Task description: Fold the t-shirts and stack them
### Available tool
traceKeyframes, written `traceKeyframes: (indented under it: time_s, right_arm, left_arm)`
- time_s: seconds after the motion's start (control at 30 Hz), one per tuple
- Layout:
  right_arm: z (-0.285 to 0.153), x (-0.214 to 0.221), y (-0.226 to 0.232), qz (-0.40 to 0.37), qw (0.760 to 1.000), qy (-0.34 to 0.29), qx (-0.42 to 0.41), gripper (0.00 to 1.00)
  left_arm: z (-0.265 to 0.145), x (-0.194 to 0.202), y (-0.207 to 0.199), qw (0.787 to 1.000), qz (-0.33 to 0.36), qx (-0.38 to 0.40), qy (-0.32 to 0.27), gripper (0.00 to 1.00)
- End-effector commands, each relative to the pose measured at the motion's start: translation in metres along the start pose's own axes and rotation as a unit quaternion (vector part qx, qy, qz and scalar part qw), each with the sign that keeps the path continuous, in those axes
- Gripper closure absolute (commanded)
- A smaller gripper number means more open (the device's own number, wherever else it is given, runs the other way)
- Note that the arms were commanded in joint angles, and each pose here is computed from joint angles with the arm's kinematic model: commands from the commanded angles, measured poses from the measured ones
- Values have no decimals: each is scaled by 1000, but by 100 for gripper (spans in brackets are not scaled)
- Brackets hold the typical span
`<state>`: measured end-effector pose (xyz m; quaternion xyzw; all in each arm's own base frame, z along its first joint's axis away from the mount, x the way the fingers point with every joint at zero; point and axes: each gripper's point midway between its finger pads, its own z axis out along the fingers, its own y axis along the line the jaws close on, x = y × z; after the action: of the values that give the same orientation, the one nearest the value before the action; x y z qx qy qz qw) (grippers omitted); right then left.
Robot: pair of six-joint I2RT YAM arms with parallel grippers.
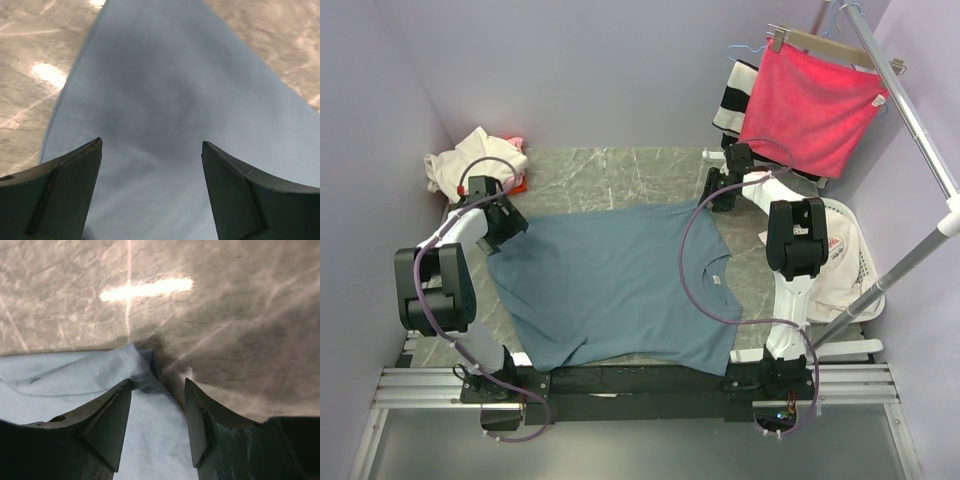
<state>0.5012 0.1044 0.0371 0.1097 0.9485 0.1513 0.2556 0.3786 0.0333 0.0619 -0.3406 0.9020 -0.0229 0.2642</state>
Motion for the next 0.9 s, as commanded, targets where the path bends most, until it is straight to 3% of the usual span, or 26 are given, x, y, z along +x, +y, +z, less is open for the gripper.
traceKeyframes:
  time_s: [0.0, 0.2, 0.37, 0.43, 0.53, 0.57, 0.73, 0.87]
  right_arm:
    - [1, -13, 23, -24, 998, -8, -63, 46]
    - [9, -3, 46, -29, 990, 25, -138, 46]
    - [9, -4, 56, -25, 985, 37, -165, 57]
    - [6, -8, 58, -28, 985, 28, -166, 67]
    - [-5, -20, 63, -39, 984, -2, -173, 96]
    - [-9, -24, 66, -46, 983, -14, -177, 100]
    - [-61, -17, 87, -115, 972, -48, -198, 100]
    - [-97, 39, 127, -199, 957, -10, -211, 100]
  left_arm:
    - [2, -10, -2, 1000, -10, 18, -14, 14]
    - [10, -11, -2, 999, -24, 28, -5, 15]
    - [17, -9, -1, 999, -32, 36, 5, 16]
    - [18, -8, -3, 999, -32, 42, 9, 16]
    - [17, -7, -4, 998, -31, 46, 9, 16]
    - [18, -7, -4, 998, -30, 45, 10, 17]
    - [14, -8, -8, 998, -26, 56, 9, 17]
    - [12, -9, -12, 997, -27, 65, 9, 18]
